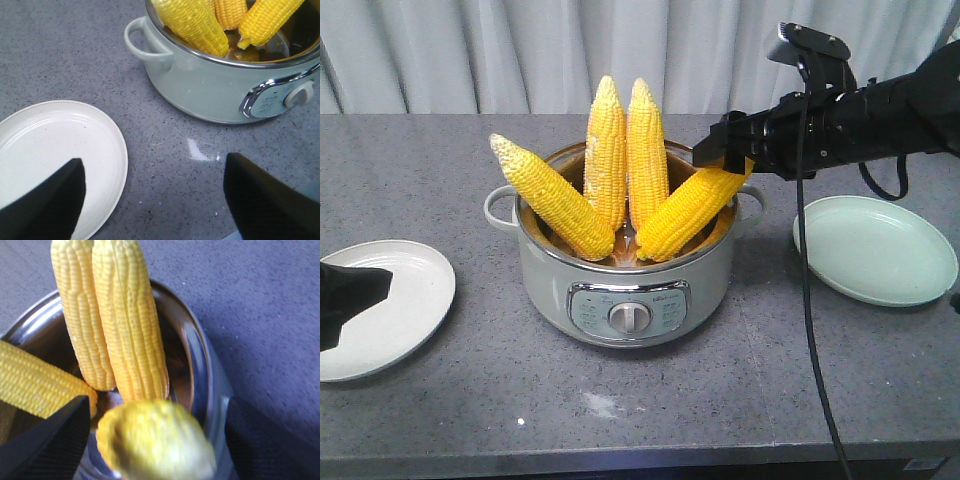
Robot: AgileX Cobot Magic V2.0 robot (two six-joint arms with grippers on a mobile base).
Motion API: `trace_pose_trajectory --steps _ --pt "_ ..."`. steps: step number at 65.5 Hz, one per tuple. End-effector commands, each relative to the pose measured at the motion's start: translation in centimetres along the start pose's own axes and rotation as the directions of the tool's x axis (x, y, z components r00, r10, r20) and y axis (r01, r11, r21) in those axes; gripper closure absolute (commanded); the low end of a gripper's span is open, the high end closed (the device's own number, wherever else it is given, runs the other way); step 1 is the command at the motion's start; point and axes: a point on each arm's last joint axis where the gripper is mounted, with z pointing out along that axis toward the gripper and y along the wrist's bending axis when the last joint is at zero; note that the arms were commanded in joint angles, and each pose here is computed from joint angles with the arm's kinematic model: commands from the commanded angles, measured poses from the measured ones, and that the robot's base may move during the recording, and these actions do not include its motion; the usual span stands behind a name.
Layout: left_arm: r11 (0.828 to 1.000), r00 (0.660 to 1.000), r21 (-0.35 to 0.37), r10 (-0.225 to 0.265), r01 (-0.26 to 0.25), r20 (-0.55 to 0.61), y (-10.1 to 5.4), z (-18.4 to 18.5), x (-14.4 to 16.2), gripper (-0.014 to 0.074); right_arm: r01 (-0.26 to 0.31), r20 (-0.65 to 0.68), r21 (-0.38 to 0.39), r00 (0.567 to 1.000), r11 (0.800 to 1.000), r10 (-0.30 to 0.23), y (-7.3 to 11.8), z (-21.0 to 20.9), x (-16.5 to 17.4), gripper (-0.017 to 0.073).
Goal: Distribute corn equally
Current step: 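Grasp the corn cob tip with the right gripper and lift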
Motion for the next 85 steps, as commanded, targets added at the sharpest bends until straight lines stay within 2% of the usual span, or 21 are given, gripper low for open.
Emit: trace_pose_trajectory --steps 1,8,14,35,51,74,82,85 --pt "1.0 0.996 0.001 -0.008 0.007 0.087 -0.1 -0.8 -1.3 0.0057 0.023 0.09 -0.076 0.996 0.997 -0.016 1.6 -1.3 -2.1 0.0036" --pt "1.0 0.996 0.002 -0.008 0.007 0.087 -0.1 -0.8 -1.2 0.0057 0.035 0.07 -0.132 0.997 0.991 -0.026 2.2 -0.6 -2.0 0.0067" --pt "1.0 0.996 0.002 -0.008 0.007 0.087 -0.1 -0.8 -1.2 0.0057 0.046 0.06 -0.137 0.997 0.99 -0.038 2.3 -0.1 -1.8 0.0111" --pt "1.0 0.996 0.001 -0.007 0.007 0.087 -0.1 -0.8 -1.3 0.0057 0.043 0.046 -0.154 0.998 0.987 -0.036 2.7 0.1 -1.6 0.0365" --pt "1.0 0.996 0.001 -0.007 0.007 0.087 -0.1 -0.8 -1.3 0.0057 0.048 0.078 -0.162 0.996 0.986 -0.036 3.2 -1.0 -2.0 0.0374" --pt "1.0 0.996 0.001 -0.007 0.007 0.087 -0.1 -0.8 -1.3 0.0057 0.191 0.209 -0.162 0.965 0.968 -0.155 6.6 -7.7 -4.4 0.0366" --pt "1.0 0.996 0.001 -0.007 0.007 0.087 -0.1 -0.8 -1.3 0.0057 0.247 0.182 -0.092 0.957 0.965 -0.227 7.4 -10.1 -5.6 0.0363" --pt "1.0 0.996 0.001 -0.007 0.007 0.087 -0.1 -0.8 -1.3 0.0057 0.26 0.154 -0.041 0.956 0.965 -0.251 7.3 -10.9 -5.9 0.0362"
